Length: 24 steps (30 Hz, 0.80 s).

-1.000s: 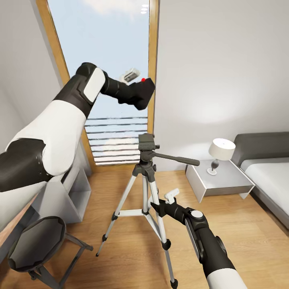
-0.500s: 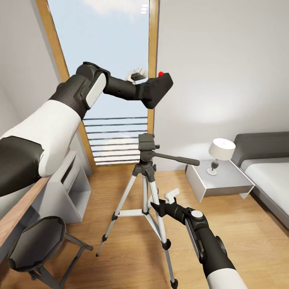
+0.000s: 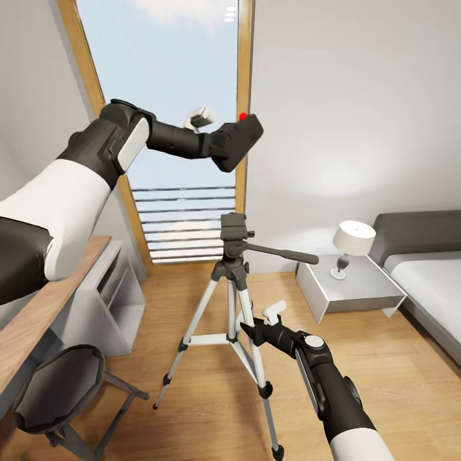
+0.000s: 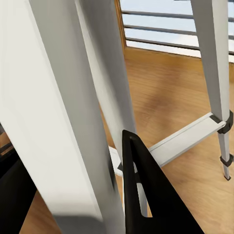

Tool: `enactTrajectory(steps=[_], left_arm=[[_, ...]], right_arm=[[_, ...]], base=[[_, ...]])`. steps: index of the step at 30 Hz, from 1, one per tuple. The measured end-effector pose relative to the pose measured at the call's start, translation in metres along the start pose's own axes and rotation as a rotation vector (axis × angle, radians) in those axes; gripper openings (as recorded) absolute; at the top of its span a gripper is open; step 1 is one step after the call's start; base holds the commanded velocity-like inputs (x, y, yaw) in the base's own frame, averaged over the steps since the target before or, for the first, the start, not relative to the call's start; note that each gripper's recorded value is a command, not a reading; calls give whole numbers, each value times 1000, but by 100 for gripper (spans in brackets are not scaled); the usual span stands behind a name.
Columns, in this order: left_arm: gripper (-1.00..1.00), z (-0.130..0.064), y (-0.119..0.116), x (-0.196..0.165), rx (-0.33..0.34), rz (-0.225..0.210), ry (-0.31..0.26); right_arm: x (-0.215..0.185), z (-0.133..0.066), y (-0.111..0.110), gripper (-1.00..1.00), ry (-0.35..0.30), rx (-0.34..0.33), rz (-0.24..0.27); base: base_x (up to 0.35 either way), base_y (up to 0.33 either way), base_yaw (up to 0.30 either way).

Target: Attach the digital camera to the camera tripod in the bedroom.

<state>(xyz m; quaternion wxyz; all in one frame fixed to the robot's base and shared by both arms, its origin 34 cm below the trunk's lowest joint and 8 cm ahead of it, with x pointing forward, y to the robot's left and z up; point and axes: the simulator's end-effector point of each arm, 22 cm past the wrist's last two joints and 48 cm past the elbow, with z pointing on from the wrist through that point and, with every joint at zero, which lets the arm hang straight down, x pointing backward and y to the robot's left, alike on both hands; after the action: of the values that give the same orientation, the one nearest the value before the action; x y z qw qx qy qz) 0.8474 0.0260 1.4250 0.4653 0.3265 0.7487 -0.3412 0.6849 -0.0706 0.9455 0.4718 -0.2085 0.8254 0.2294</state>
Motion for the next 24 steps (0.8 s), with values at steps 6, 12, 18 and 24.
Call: enactTrajectory(steps=[6,12,18,24], left_arm=[[-100,-14,-10,13,100,132,30],[-100,-8,-6,64,121,374,212],[-100,-5,3,92,102,456,326],[-100,-13,3,109,137,485,400]], right_arm=[[0,0,0,-100,0,0,0],[0,0,0,-100,0,-1,1],[0,0,0,-100,0,0,0],[0,0,0,-100,1,0,0]], base=[[0,0,0],[0,0,0],[0,0,0],[0,0,0]])
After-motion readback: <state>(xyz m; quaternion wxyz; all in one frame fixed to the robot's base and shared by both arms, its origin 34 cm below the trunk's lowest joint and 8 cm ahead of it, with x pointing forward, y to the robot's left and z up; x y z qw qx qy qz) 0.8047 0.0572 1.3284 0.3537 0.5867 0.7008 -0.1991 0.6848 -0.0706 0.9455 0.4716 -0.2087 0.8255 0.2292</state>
